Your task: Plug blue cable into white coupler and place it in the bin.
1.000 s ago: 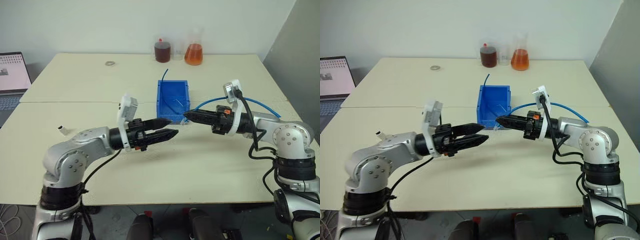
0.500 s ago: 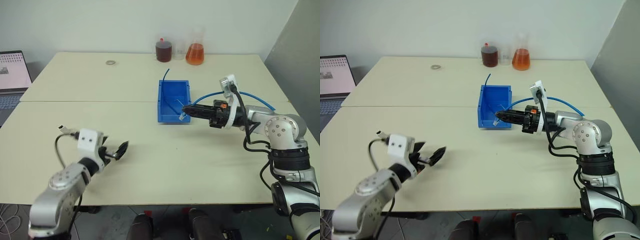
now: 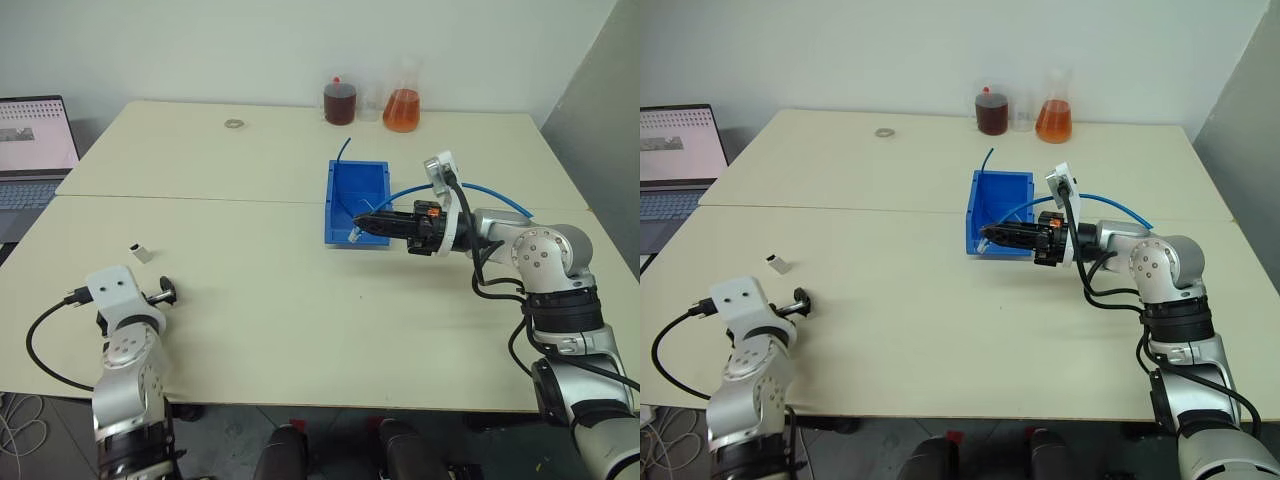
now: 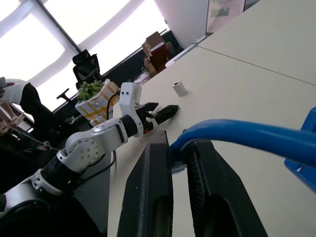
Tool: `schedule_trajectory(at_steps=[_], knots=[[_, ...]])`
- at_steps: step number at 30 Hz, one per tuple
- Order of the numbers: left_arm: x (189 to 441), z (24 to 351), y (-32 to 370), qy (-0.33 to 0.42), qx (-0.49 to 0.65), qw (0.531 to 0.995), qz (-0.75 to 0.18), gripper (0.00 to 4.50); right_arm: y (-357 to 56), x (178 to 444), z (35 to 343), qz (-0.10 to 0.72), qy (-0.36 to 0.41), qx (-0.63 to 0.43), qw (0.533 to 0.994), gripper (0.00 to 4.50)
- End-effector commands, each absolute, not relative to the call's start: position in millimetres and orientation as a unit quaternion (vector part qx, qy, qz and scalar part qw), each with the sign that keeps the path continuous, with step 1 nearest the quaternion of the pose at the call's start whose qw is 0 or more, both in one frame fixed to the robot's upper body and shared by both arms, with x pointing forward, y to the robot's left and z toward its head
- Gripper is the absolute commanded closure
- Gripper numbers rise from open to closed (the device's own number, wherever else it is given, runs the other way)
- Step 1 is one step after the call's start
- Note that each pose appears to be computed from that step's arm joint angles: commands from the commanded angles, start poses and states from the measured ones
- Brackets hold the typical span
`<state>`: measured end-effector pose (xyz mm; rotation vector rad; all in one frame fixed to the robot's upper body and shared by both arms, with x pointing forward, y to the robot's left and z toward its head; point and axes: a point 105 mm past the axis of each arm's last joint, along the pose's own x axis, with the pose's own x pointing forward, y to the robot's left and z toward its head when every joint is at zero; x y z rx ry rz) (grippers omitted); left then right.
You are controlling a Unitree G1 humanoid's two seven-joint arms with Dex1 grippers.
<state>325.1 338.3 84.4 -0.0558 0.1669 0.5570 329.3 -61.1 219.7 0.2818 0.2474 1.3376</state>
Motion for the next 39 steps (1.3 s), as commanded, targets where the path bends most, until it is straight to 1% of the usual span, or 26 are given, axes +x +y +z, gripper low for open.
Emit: schedule_trajectory(at_steps=[1,8,14,18,22,23,25,28,31,36,39], knots=[[338,90,356,0.069,-0.038,0.95,0.301,0.02,-62,326,234,0.625,0.087,0.113,0.768,4.36],[354,89,369,0.071,-0.078,0.943,0.315,0.02,-65,323,232,0.618,0.089,0.105,0.774,4.36],[368,85,360,0.071,-0.109,0.949,0.286,0.02,-68,321,231,0.61,0.09,0.102,0.78,4.36],[373,88,358,0.061,-0.129,0.948,0.285,0.02,-70,323,232,0.603,0.088,0.1,0.787,4.36],[374,87,357,0.063,-0.138,0.944,0.294,0.7,-72,323,232,0.598,0.088,0.1,0.79,4.36],[374,87,357,0.064,-0.135,0.943,0.297,1.02,-73,323,232,0.596,0.087,0.1,0.792,4.36],[372,87,357,0.065,-0.142,0.94,0.305,1.17,-74,325,231,0.592,0.087,0.099,0.795,4.36],[373,90,355,0.064,-0.132,0.942,0.303,1.95,-74,324,230,0.591,0.088,0.1,0.796,4.36],[374,91,354,0.065,-0.134,0.941,0.304,2.5,-73,325,231,0.59,0.087,0.102,0.796,4.36],[375,93,355,0.068,-0.121,0.942,0.306,3.56,-74,330,233,0.584,0.083,0.104,0.801,4.36],[373,94,357,0.07,-0.119,0.941,0.308,3.7,-74,331,233,0.582,0.081,0.105,0.802,4.36]])
